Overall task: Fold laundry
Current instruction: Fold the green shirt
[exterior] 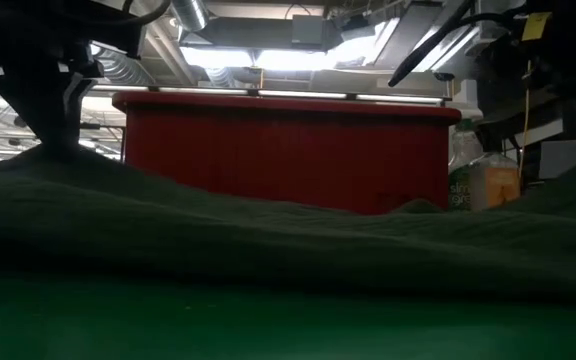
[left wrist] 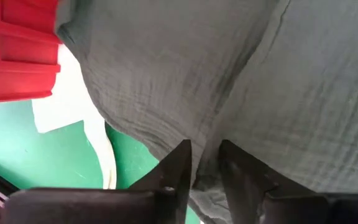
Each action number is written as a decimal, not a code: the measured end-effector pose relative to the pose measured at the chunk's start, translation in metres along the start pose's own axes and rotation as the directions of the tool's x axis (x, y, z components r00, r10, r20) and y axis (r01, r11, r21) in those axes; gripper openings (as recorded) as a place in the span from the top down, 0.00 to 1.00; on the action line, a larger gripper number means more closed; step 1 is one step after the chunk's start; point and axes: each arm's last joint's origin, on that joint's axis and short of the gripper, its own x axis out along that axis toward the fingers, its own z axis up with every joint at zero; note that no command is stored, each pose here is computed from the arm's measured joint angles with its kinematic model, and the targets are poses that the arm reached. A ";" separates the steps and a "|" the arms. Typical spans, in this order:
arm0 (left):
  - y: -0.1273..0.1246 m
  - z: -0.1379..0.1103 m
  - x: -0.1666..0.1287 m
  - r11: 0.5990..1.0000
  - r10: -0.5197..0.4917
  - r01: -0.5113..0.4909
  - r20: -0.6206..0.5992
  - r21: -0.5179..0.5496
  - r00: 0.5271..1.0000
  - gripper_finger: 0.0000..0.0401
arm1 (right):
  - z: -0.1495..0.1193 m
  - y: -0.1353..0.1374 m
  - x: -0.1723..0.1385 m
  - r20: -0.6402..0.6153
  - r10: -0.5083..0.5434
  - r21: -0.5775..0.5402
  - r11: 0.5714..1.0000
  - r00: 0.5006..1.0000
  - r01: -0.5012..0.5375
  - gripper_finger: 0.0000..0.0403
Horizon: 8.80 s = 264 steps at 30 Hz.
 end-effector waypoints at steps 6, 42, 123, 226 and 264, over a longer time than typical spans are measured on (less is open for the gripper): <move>0.000 0.000 0.000 1.000 0.004 -0.004 0.004 0.000 1.000 0.73 | 0.000 0.000 0.000 -0.001 -0.002 0.000 1.000 1.000 0.002 0.77; -0.069 0.008 -0.015 0.897 -0.442 0.425 0.218 0.125 0.870 0.72 | -0.085 0.122 0.007 0.341 0.521 -0.218 0.854 0.783 -0.473 0.63; 0.041 0.092 0.044 0.986 -0.093 0.059 0.221 0.156 0.971 0.72 | 0.118 -0.047 0.056 0.392 0.069 -0.137 0.990 0.917 -0.017 0.91; 0.027 0.096 0.062 0.930 0.027 -0.117 0.254 0.347 0.967 0.99 | 0.050 -0.053 -0.027 0.408 0.529 -0.192 0.846 0.744 -0.497 1.00; -0.047 0.026 0.010 0.851 -0.259 0.132 0.188 0.508 0.947 0.98 | 0.021 0.005 -0.028 0.538 0.413 -0.208 0.910 0.735 -0.359 0.94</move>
